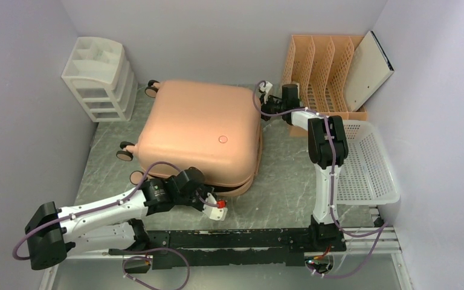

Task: Open, take out, and arrange the luggage
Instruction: Unzip the luggage at the center of the board.

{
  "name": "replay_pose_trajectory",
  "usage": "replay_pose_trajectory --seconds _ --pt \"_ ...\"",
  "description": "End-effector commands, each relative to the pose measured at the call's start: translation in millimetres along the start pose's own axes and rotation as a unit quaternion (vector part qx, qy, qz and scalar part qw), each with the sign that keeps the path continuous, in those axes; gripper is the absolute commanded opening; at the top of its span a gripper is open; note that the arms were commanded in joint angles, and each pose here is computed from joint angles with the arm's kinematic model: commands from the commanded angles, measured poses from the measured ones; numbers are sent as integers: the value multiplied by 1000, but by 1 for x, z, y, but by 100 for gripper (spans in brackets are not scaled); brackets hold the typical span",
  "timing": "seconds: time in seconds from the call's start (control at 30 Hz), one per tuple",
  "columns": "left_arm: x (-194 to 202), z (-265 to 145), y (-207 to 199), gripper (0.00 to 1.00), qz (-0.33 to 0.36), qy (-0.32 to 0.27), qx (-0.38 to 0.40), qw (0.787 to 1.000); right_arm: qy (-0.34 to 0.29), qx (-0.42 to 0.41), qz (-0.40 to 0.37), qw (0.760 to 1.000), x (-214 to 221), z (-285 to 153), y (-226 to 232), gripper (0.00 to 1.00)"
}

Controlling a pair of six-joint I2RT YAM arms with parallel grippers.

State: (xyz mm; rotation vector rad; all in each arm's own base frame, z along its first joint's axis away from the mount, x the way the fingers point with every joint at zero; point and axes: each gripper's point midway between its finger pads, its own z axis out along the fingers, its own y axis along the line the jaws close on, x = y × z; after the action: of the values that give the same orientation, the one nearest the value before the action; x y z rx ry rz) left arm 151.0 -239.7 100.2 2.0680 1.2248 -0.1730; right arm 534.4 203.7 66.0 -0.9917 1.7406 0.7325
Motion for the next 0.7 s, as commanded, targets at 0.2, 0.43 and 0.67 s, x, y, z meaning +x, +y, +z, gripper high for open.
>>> replay_pose_trajectory --seconds 0.2,0.43,0.67 --pt "35 -11 -55 13 -33 74 95 992 -67 -35 -34 997 -58 -5 22 1" --pt "43 -22 -19 71 -71 79 0 994 -85 -47 -20 995 -61 -47 78 20" --pt "15 -57 -4 97 -107 -1 -6 994 -81 -82 -17 993 -46 -80 133 23"
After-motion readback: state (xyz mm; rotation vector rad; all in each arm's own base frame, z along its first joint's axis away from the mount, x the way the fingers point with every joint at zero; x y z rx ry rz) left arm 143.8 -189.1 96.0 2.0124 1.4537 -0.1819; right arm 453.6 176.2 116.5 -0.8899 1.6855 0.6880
